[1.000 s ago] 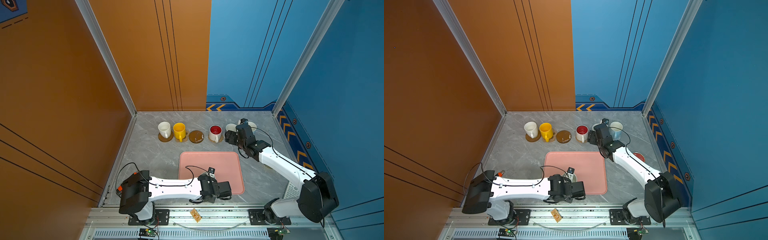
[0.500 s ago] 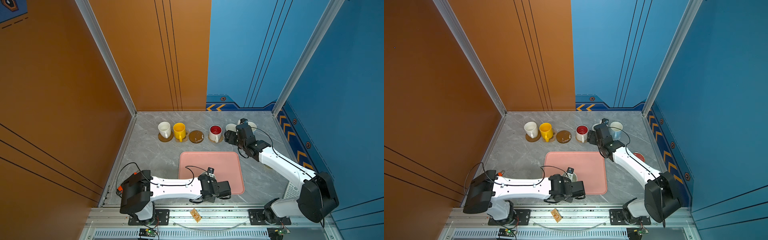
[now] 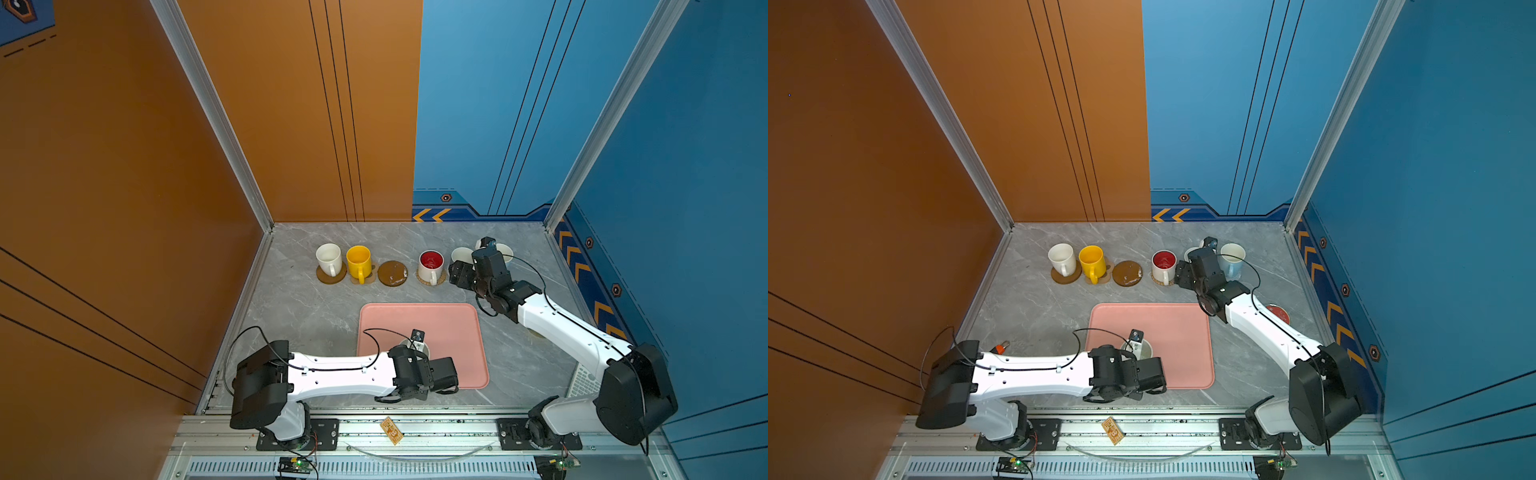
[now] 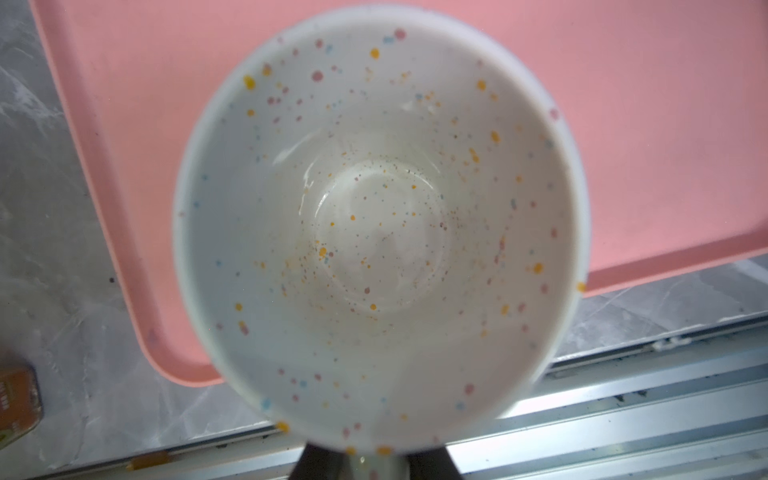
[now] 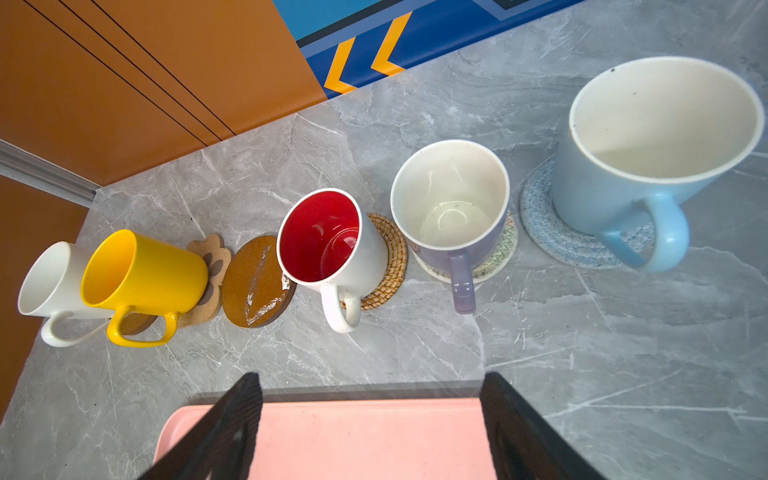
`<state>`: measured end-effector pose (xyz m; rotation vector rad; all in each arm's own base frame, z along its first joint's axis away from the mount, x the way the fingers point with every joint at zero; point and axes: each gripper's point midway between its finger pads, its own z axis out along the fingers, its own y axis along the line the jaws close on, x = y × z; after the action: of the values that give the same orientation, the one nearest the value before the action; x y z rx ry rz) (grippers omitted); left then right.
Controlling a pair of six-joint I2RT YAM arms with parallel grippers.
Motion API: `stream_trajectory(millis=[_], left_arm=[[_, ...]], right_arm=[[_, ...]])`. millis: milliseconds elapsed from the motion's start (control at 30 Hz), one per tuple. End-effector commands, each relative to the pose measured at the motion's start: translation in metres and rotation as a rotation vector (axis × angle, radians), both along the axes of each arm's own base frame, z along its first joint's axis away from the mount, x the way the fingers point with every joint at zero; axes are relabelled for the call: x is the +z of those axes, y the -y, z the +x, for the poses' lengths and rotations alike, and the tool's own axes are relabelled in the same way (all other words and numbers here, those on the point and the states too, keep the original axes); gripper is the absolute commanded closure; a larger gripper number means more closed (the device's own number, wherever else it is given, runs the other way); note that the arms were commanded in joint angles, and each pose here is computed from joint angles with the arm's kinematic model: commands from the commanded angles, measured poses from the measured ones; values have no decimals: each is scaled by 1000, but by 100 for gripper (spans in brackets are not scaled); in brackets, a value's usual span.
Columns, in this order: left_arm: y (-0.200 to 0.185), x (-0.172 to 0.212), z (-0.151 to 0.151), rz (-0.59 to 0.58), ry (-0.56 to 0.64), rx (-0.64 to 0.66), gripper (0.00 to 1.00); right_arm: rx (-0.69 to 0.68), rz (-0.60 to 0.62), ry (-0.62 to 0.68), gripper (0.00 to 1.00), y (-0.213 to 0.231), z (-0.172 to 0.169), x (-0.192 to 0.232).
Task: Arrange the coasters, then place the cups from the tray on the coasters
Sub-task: 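Lower the left gripper into the speckled white mug and grip its rim, then carry the speckled mug with the left gripper over the brown cork coaster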
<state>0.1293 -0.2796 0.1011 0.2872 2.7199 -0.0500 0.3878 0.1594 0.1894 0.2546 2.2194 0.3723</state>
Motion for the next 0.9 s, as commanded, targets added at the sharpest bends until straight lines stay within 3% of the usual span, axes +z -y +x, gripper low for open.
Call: stream_trajectory(millis=[0,867], left_arm=[[-10,32,33,-31,136,41,100],[-16,95,206,-104,397,71,100]], right_arm=[[-8,8,-5,19,2,1,-5],[-36,15,-31,21,20,3,-17]])
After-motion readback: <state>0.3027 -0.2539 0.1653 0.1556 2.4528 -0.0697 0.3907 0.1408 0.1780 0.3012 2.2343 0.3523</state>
